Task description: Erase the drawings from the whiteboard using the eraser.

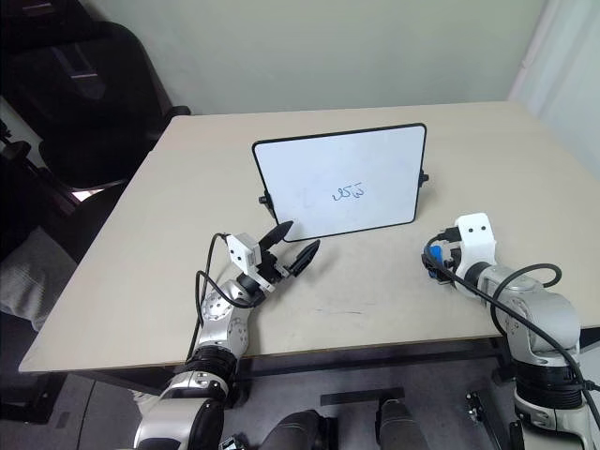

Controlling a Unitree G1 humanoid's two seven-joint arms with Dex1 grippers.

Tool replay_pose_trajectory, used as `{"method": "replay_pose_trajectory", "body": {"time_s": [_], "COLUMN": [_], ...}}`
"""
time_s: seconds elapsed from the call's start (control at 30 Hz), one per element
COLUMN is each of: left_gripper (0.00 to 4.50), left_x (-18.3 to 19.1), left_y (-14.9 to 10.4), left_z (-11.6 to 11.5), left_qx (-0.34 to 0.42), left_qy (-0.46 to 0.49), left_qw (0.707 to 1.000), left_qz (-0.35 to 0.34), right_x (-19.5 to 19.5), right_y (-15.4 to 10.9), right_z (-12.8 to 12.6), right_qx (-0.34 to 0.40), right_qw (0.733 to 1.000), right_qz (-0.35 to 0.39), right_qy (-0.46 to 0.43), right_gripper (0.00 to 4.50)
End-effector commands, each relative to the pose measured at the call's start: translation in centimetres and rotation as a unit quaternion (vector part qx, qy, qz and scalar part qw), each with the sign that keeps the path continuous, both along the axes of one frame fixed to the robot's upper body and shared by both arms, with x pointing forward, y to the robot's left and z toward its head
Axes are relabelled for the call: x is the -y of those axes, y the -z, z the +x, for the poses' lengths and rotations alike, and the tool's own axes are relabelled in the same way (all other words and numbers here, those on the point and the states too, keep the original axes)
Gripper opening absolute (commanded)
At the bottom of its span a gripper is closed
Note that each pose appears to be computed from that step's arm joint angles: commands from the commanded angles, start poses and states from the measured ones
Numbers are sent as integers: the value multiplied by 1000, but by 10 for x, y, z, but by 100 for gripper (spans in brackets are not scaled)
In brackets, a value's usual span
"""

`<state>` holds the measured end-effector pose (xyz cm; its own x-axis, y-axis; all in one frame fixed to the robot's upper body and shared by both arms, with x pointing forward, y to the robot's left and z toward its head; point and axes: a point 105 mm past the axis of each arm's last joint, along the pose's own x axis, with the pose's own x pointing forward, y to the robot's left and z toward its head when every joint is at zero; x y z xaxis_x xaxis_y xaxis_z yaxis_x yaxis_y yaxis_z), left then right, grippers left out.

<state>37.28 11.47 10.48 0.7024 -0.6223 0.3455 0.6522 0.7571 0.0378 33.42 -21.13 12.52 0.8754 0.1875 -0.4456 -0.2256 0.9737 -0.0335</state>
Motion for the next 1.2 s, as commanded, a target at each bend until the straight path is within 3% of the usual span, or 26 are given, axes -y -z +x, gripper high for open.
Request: {"method": "replay_pose_trajectory", "body": {"time_s": [0.03,0.7,0.8,1.03,1.1,1.2], "left_gripper": [450,450,450,450,450,450], "left_x": [0,0,0,-2,-2,-2], "left_y": [10,8,8,9,9,9], "left_z": [-3,2,2,1,1,1], "left_qx": [-14,-12,-13,-12,-12,-12], "left_qy": [-3,-4,-5,-8,-9,-9], "left_qw": [1000,1000,1000,1000,1000,1000], "left_qz": [-7,-1,-3,-7,-7,-8], "right_x": [3,-5,-4,-6,-7,-14], "right_y": [-7,1,3,-1,-5,-21], "right_z": [1,4,3,4,4,3], "right_qx": [5,-29,-34,-18,-5,40], "right_qw": [1000,999,999,999,999,998], "right_qz": [-13,-23,-30,-38,-39,-31], "right_qy": [4,-11,-13,-23,-27,-46], "right_gripper": [363,363,305,72,39,39]}}
